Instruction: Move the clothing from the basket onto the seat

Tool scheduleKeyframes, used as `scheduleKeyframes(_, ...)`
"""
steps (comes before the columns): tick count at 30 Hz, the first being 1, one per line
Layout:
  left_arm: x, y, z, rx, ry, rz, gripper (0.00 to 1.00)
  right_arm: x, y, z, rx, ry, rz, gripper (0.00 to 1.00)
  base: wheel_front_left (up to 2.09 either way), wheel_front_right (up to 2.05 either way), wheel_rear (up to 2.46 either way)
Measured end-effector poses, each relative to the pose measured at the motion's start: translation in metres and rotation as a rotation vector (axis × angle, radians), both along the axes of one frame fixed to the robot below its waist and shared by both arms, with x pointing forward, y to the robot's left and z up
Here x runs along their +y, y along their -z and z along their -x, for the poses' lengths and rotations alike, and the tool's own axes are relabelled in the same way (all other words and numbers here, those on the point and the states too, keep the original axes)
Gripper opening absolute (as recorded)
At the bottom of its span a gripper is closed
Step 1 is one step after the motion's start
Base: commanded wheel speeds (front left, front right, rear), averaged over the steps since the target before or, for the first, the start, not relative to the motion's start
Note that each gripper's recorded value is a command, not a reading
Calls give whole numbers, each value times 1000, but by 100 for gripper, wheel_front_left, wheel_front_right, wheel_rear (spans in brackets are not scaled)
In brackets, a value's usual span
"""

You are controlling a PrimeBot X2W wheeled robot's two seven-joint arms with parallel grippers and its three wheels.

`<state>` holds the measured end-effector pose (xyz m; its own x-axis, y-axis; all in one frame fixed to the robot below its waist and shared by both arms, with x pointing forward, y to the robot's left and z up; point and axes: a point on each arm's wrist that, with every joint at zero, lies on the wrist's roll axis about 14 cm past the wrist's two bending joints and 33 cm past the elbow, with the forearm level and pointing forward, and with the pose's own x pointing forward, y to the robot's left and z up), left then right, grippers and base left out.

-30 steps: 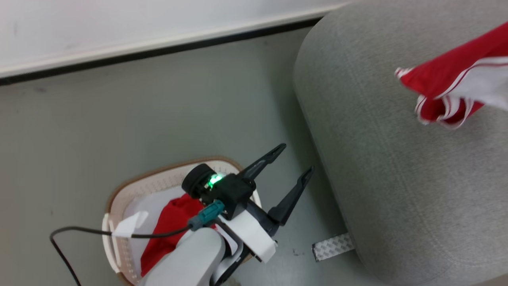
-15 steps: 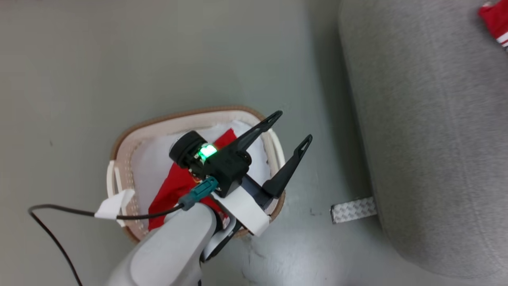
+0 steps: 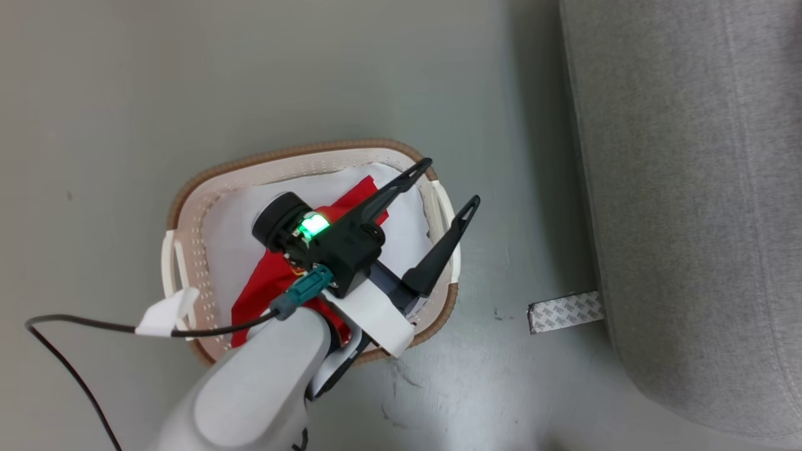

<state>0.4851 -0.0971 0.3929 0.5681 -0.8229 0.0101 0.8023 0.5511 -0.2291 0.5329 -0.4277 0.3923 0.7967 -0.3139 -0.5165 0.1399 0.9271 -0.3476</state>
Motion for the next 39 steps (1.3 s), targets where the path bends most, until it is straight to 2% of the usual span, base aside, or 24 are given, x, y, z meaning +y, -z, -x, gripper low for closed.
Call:
scheduleKeyframes(1, 0, -2, -1, -3, -3, 0, 100, 0, -2, 1, 1, -2, 1, 58, 0, 0, 0)
scheduleKeyframes(2, 0, -4, -1, -7, -5, 1, 100, 0, -4, 3, 2, -7, 3, 100, 0, 0, 0)
scheduleKeyframes(8, 2, -21, 1, -25, -19, 7, 100, 3, -24, 12, -4, -37, 13, 100, 0, 0, 0)
scheduleKeyframes(12, 9, -33, 6, -32, -48, 1, 100, 11, -31, 29, 41, -75, 17, 100, 0, 0, 0)
scheduleKeyframes(17, 23, -55, 14, -49, -107, -4, 100, 14, -69, 45, 0, -125, 46, 100, 0, 0, 0)
scheduleKeyframes(25, 53, -108, 27, -129, -222, 8, 100, 36, -156, 57, -274, -220, 13, 100, 0, 0, 0)
scheduleKeyframes(30, 86, -142, 36, -185, -337, 26, 100, 62, -195, 69, -434, -308, -25, 100, 0, 0, 0)
scheduleKeyframes(34, 124, -154, 44, -205, -456, 22, 100, 88, -218, 76, -546, -371, -79, 100, 0, 0, 0)
scheduleKeyframes(39, 172, -156, 56, -203, -590, 9, 100, 122, -223, 85, -650, -420, -192, 100, 0, 0, 0)
